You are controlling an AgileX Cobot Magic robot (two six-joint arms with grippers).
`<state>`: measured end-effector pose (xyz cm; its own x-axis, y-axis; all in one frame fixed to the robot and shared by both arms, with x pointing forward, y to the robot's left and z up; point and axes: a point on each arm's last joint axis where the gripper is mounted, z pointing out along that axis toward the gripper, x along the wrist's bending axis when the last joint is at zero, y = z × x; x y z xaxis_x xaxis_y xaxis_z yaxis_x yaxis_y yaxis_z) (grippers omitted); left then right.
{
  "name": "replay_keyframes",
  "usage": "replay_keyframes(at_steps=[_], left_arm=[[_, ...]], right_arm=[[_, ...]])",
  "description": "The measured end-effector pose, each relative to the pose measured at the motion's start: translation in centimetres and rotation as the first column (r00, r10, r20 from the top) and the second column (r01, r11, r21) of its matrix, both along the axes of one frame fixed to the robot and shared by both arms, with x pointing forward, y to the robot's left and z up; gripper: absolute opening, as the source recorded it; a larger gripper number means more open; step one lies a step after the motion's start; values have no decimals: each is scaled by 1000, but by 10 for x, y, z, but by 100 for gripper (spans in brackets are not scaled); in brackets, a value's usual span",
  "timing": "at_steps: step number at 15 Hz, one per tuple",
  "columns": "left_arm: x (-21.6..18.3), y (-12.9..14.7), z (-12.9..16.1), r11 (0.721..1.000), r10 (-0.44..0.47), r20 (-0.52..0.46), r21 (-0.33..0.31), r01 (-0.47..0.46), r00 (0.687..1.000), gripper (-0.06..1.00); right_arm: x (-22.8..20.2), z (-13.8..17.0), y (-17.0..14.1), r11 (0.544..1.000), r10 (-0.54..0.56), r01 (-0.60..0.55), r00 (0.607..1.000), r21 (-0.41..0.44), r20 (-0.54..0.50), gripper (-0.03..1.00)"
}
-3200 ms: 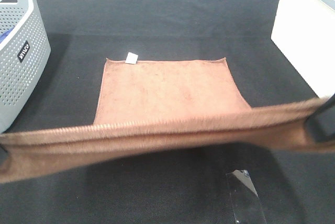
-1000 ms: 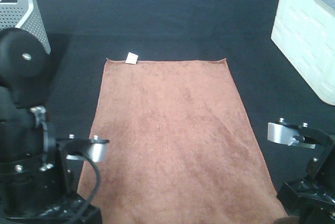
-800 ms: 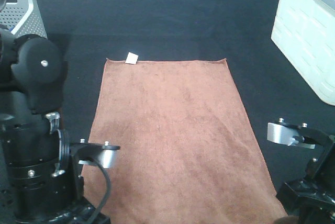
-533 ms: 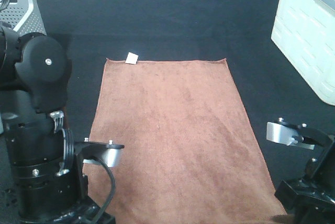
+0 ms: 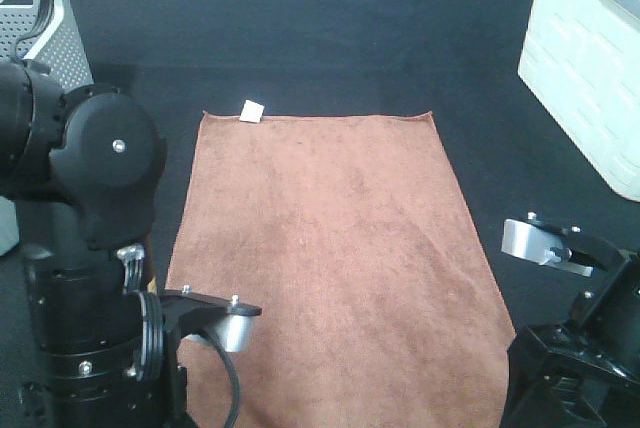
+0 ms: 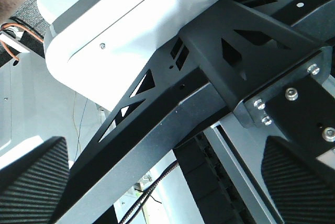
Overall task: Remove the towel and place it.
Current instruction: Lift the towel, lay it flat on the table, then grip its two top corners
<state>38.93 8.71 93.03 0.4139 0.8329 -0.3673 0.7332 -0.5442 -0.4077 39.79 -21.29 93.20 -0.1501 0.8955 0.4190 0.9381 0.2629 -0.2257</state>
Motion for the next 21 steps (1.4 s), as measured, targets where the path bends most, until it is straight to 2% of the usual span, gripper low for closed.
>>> replay_keyframes(at_steps=[2, 4, 5, 7, 10, 12, 14, 18, 21], left_arm=[[9, -7, 9, 999, -21, 43, -29, 23, 999, 93], [30, -16, 26, 995, -71, 170, -53, 81, 983, 93], [46, -20, 37, 994, -66, 238, -71, 85, 969, 93], [83, -13, 58, 994, 5, 348, -106, 34, 937, 93], [138, 18, 92, 982, 159, 473, -163, -91, 867, 93], [159, 37, 109, 969, 232, 521, -196, -149, 821, 93], [169, 48, 120, 962, 265, 549, -211, -176, 792, 93], [193, 67, 116, 948, 319, 591, -212, -238, 741, 93], [243, 91, 100, 926, 376, 604, -208, -316, 703, 94]], right_arm=[[10, 6, 0, 1000, 18, -17, 999, -13, 49, 77], [37, 24, 1, 998, 27, -15, 983, -62, 183, 77], [52, 37, 1, 996, 29, -7, 967, -87, 251, 77], [84, 67, 4, 996, 18, 16, 930, -89, 368, 77], [132, 97, -16, 991, -88, 126, 889, -54, 449, 77], [151, 111, -30, 983, -129, 177, 856, -50, 501, 77], [158, 124, -32, 979, -154, 204, 825, -32, 544, 77], [177, 118, -28, 976, -181, 218, 827, -7, 533, 77], [234, 97, -23, 982, -150, 188, 827, -15, 541, 77]])
